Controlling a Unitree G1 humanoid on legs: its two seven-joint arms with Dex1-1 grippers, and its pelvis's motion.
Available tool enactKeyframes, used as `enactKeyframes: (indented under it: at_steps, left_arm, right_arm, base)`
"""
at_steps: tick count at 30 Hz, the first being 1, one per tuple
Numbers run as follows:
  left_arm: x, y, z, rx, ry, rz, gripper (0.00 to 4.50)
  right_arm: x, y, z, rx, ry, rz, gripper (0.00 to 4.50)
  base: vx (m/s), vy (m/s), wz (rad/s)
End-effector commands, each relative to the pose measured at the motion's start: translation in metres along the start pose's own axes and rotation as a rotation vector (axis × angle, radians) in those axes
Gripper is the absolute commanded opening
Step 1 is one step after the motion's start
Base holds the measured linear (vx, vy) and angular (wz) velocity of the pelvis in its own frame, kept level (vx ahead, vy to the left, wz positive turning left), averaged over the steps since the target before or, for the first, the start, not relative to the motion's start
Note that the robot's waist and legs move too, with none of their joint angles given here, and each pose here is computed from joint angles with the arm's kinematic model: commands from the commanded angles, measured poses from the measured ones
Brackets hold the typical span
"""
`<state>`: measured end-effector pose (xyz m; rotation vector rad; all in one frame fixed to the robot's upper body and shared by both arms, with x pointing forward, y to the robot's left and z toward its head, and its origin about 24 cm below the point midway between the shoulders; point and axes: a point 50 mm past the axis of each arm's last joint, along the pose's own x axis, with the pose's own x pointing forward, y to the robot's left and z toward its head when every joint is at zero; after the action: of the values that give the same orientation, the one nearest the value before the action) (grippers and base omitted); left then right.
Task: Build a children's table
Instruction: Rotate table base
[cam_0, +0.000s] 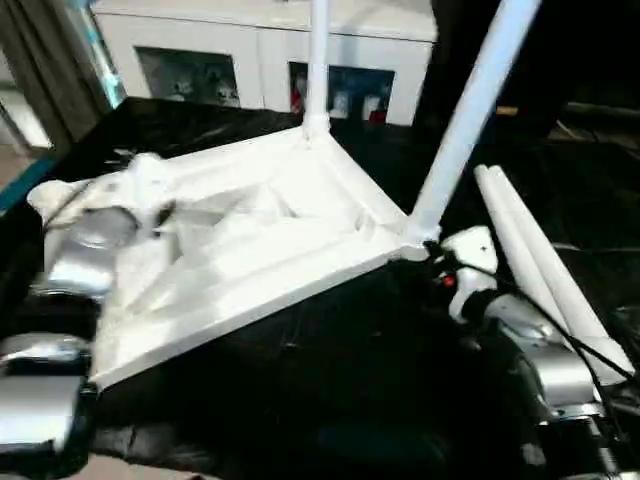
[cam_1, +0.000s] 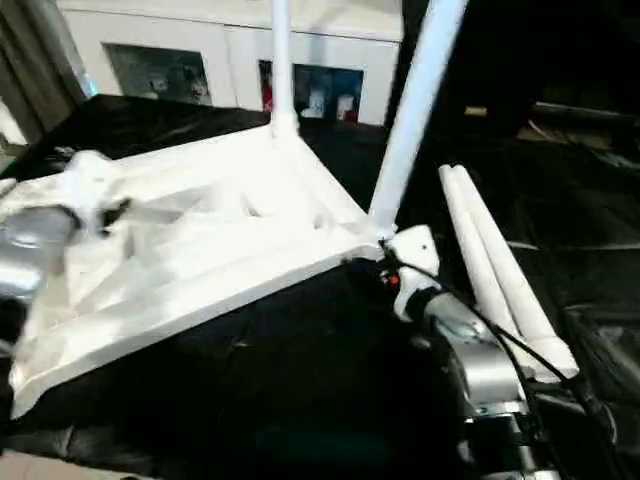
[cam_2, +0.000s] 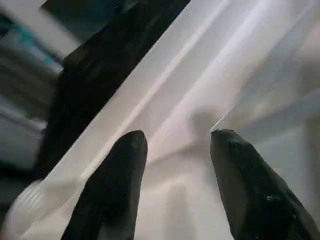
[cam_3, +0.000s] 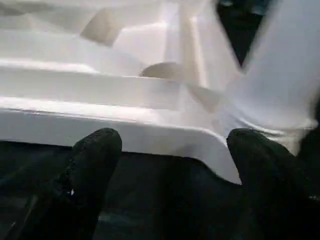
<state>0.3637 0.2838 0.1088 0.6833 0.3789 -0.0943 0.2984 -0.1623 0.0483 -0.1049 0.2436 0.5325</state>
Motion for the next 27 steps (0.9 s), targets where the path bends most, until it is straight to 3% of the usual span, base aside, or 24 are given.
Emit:
enactKeyframes:
  at_steps: [1, 2, 4, 8, 12, 19, 20, 27]
  left_arm:
    - [-0.001, -0.001, -0.01, 0.058, 0.061, -0.003, 2.29]
    - [-0.003, -0.002, -0.022, 0.088, 0.114, -0.029, 2.29]
    - [-0.004, -0.004, -0.026, 0.099, 0.13, -0.034, 2.29]
    - [-0.004, -0.026, -0.031, 0.094, 0.145, -0.191, 2.29]
    - [-0.005, -0.042, -0.029, 0.152, 0.148, -0.343, 2.29]
    - [-0.011, -0.055, -0.009, 0.171, 0.07, -0.556, 2.29]
    - [-0.019, -0.064, 0.001, 0.194, 0.018, -0.697, 2.29]
    - [-0.044, -0.104, 0.03, 0.2, -0.162, -1.103, 2.29]
  right_arm:
    - [0.002, -0.002, -0.005, -0.008, 0.048, -0.015, 3.89]
    - [0.005, -0.002, -0.006, -0.012, 0.07, -0.028, 3.89]
    - [0.006, -0.002, -0.006, -0.013, 0.074, -0.029, 3.89]
    - [0.016, 0.002, -0.005, -0.014, 0.091, -0.024, 3.89]
    - [0.033, 0.009, -0.01, -0.009, 0.116, -0.016, 3.89]
    - [0.053, 0.015, -0.015, 0.0, 0.16, -0.004, 3.89]
    - [0.06, 0.015, -0.012, -0.002, 0.165, -0.004, 3.89]
    - [0.073, 0.016, 0.0, -0.016, 0.135, 0.003, 3.89]
  base:
    - [0.0, 0.0, 0.0]
    - [0.0, 0.0, 0.0]
    - [0.0, 0.0, 0.0]
    - [0.0, 0.0, 0.0]
    - [0.0, 0.0, 0.0]
    - [0.0, 0.0, 0.0]
    - [0.0, 0.0, 0.0]
    - [0.0, 0.0, 0.0]
